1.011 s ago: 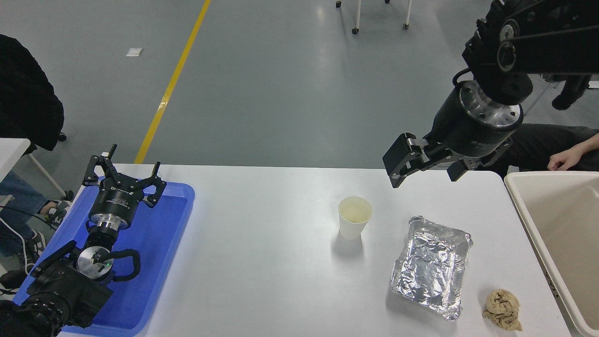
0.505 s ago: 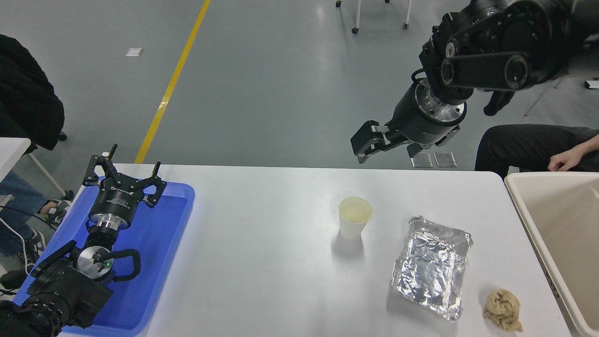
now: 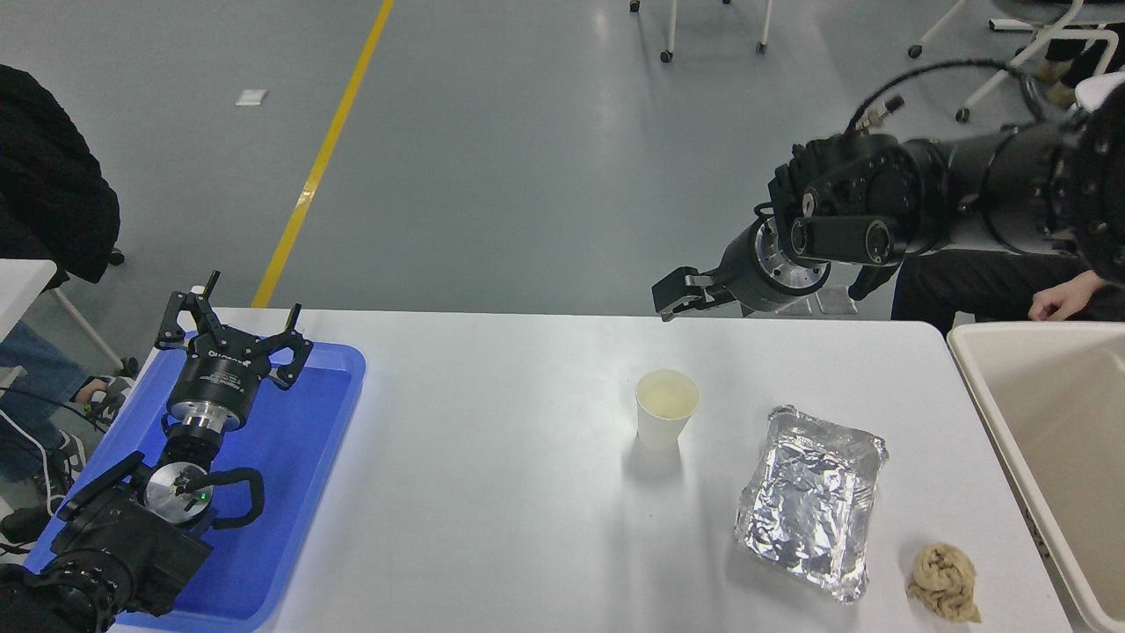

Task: Pick up paper cup place in dustbin

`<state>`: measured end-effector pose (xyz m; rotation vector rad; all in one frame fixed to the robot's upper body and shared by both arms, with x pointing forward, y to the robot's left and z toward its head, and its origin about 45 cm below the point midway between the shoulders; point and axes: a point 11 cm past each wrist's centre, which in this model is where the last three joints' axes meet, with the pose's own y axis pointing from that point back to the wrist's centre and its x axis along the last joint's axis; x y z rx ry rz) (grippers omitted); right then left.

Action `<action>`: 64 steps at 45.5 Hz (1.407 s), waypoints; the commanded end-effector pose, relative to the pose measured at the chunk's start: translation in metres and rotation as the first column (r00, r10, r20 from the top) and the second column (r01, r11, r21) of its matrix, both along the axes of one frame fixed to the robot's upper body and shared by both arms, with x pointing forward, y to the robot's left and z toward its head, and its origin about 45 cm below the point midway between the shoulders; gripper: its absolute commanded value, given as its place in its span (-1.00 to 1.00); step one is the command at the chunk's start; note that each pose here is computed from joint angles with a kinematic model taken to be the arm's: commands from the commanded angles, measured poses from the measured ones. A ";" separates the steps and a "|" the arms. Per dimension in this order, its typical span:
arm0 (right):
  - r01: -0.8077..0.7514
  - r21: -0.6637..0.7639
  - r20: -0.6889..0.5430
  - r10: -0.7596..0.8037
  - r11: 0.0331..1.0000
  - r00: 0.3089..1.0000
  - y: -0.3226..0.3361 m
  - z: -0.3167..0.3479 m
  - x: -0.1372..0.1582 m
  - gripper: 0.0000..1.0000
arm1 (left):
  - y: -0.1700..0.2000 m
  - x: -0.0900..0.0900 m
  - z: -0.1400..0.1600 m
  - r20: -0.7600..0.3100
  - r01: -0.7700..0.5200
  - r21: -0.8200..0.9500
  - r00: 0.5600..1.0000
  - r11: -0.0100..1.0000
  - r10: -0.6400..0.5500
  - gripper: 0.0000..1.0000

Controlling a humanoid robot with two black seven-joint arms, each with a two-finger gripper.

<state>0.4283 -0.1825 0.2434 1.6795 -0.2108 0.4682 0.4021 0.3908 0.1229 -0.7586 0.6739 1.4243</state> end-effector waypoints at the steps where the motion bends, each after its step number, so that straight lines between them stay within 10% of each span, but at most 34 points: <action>1: -0.001 0.004 -0.013 0.001 1.000 1.000 -0.009 -0.043 -0.006 1.00 | 0.000 0.000 0.000 0.000 0.000 0.000 1.000 1.000 0.000 1.00; 64: 0.081 0.004 0.002 -0.081 0.997 0.997 -0.030 -0.128 -0.016 0.80 | 0.000 -0.001 -0.001 -0.001 0.000 0.000 1.000 1.000 0.000 1.00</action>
